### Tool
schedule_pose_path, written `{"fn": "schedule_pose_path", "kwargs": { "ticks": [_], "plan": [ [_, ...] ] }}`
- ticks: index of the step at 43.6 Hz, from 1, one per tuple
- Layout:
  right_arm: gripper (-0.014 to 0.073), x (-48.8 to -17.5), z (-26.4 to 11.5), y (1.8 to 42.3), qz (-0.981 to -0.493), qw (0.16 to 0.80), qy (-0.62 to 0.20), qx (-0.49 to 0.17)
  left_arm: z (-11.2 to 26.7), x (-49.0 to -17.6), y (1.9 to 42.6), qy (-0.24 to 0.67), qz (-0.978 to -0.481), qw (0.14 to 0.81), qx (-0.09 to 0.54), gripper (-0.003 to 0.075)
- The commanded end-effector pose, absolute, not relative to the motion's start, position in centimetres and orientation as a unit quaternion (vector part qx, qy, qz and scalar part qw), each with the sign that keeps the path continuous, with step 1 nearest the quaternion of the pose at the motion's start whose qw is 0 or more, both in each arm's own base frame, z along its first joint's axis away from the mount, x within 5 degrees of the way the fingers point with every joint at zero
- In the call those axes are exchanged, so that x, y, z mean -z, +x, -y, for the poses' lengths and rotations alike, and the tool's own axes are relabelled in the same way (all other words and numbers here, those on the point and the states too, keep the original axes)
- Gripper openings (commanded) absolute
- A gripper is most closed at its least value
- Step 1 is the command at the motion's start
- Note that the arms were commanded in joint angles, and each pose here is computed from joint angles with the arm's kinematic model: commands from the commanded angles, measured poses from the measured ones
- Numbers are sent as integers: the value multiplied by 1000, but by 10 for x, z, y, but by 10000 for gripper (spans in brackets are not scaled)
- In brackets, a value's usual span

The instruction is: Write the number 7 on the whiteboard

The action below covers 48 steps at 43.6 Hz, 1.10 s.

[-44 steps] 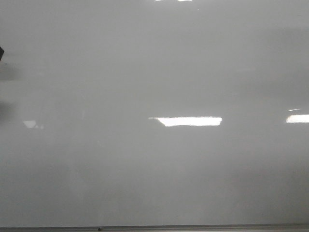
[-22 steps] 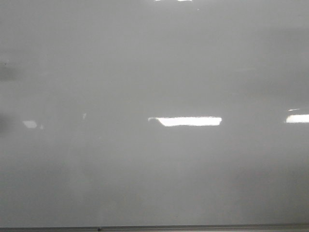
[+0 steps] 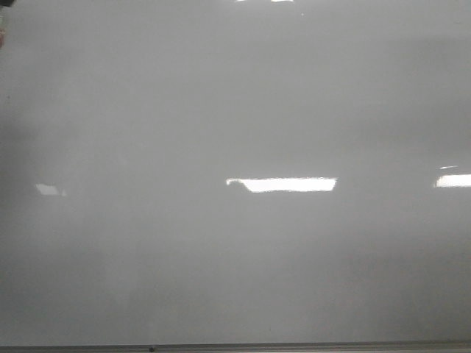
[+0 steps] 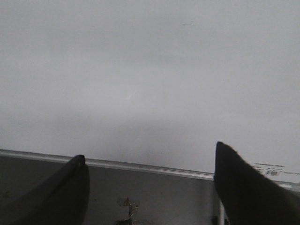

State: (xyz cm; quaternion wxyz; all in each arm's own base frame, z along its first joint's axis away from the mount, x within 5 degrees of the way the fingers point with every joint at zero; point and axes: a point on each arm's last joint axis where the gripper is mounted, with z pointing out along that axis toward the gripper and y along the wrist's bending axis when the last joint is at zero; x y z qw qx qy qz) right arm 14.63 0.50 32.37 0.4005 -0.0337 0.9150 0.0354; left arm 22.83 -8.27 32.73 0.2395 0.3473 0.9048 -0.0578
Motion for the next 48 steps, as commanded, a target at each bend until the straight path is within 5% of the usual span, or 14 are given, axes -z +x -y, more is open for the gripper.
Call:
{"fn": "schedule_pose_path", "kwargs": {
  "ticks": [1,13,29,48],
  "plan": [
    [574,-339,-12,155,-902,421,-80,-58,110,-339,223,425,-863,254,99,-20],
    [573,-337,-51,165,-861,398,-288,-134,170,-324,207,576,-778,222,115,-20],
    [573,-355,-122,159,-740,376,-523,-195,222,-324,173,667,-697,227,129,-20],
    [519,-351,-177,171,-704,341,-575,-240,225,-324,170,677,-688,228,128,-20]
  ]
}}
